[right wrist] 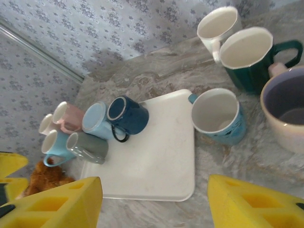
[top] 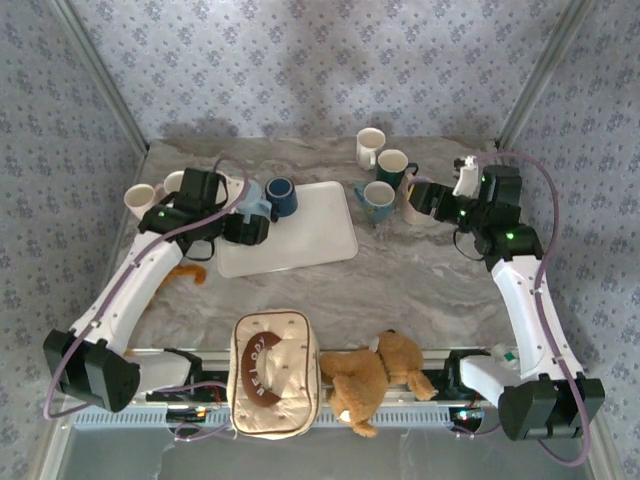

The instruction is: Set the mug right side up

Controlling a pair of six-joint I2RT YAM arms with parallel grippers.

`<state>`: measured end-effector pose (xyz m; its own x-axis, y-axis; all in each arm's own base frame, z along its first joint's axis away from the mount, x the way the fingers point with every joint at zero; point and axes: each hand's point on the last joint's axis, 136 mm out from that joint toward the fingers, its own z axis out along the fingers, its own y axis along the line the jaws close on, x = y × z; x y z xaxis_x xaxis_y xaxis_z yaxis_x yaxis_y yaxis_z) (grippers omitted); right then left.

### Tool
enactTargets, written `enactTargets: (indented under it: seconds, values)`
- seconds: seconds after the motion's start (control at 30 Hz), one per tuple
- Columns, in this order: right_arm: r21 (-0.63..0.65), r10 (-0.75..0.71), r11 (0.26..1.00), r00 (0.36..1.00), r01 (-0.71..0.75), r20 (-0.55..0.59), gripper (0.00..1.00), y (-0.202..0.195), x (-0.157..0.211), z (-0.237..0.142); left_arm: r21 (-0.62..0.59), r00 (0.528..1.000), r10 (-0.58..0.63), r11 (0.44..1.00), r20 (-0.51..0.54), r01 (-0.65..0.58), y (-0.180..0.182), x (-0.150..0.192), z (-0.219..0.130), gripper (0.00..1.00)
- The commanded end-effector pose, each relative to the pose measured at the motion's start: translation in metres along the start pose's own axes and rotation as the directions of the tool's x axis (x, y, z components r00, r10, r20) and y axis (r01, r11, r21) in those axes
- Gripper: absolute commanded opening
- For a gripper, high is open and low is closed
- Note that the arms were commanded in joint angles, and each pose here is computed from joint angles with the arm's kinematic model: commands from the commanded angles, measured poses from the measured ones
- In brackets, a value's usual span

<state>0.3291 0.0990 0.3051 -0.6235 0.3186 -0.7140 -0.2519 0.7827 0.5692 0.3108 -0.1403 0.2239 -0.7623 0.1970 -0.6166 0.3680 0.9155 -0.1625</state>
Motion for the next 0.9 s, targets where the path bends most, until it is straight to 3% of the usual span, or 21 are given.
enactTargets:
  seconds: [0.0,0.17,0.4,0.57,0.73,0.87]
  values:
    - [-0.057,0.097,0.993,0.994,-0.099,-0.043,0.62,0.009,0.009,-0.002,-0.017,0.999,-0.041,0.999,-0.021,0.040,0.001,-0.010,0.008,0.97]
    - [-0.064,0.164,0.983,0.981,-0.171,-0.102,0.63,0.007,0.024,0.000,-0.029,0.997,-0.012,1.000,-0.076,0.010,0.005,-0.020,0.036,0.98]
    - [-0.060,0.172,0.982,0.979,-0.179,-0.107,0.65,0.001,0.031,0.006,-0.100,0.960,0.244,0.961,-0.141,-0.259,0.011,-0.040,0.081,1.00]
    - [-0.070,0.190,0.977,0.974,-0.200,-0.125,0.65,-0.002,0.030,0.015,-0.105,0.918,0.352,0.921,-0.181,-0.374,0.016,-0.060,0.115,1.00]
    - [-0.075,0.208,0.972,0.966,-0.221,-0.153,0.66,-0.002,0.035,0.018,-0.090,0.895,0.398,0.902,-0.201,-0.421,0.018,-0.072,0.148,1.00]
    - [-0.060,0.226,0.969,0.961,-0.238,-0.160,0.66,-0.006,0.040,0.019,-0.160,0.911,0.375,0.902,-0.172,-0.401,0.027,-0.093,0.166,0.99]
